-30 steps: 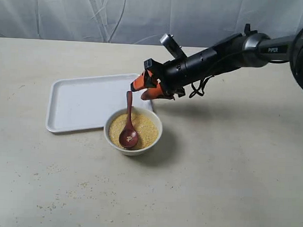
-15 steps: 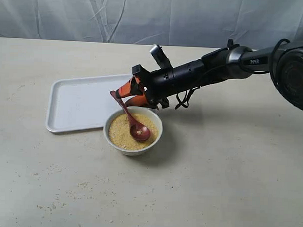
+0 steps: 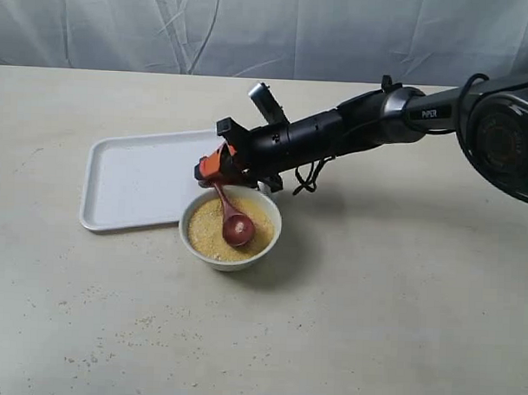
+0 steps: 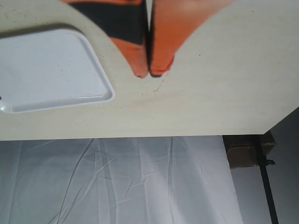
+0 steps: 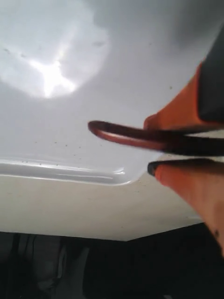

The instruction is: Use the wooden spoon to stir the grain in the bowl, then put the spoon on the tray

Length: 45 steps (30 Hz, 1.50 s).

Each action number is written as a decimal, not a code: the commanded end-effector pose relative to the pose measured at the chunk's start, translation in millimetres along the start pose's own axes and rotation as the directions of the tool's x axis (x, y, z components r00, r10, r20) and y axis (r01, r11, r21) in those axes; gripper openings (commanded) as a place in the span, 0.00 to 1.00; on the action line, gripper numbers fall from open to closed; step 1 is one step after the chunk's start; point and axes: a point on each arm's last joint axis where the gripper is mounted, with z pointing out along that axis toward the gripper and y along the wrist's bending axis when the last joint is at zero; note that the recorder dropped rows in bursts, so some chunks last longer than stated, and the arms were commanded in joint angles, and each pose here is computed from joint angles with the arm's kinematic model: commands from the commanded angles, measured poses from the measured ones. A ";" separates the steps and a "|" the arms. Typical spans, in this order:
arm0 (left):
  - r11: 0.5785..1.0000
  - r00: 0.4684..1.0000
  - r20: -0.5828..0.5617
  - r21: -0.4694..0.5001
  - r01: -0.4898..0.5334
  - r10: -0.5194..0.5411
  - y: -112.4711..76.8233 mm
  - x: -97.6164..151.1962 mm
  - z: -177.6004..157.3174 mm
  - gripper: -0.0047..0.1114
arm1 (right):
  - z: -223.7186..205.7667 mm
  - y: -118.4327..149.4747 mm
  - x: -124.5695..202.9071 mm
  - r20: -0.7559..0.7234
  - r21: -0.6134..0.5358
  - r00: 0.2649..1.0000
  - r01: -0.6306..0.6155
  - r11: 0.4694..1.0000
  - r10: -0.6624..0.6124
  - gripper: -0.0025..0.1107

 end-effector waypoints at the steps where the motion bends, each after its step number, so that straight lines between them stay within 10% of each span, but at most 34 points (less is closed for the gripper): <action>1: 1.000 1.000 0.004 0.000 0.007 -0.007 -0.1 1.1 0.0 0.04 | -3.0 5.9 -7.3 0.055 -0.049 0.998 -0.017 0.999 0.020 0.02; 8: 1.000 1.000 0.004 0.000 0.007 -0.007 -0.1 1.1 0.0 0.04 | -13.0 12.8 -17.1 0.125 -0.114 0.991 -0.038 0.993 0.052 0.03; 18: 1.000 1.000 0.004 0.000 0.007 -0.007 -0.1 1.1 0.0 0.04 | -37.8 69.9 -28.9 0.278 0.004 0.921 0.282 0.959 -0.272 0.01; 27: 1.000 1.000 0.005 0.000 0.007 -0.007 -0.1 0.9 0.0 0.04 | -42.2 105.3 27.6 0.134 0.482 0.698 0.574 0.662 -0.703 0.01; 45: 1.000 1.000 0.005 0.000 0.007 -0.007 -0.1 0.9 0.0 0.04 | -3.5 119.3 51.1 0.065 0.453 0.688 0.625 0.636 -0.723 0.01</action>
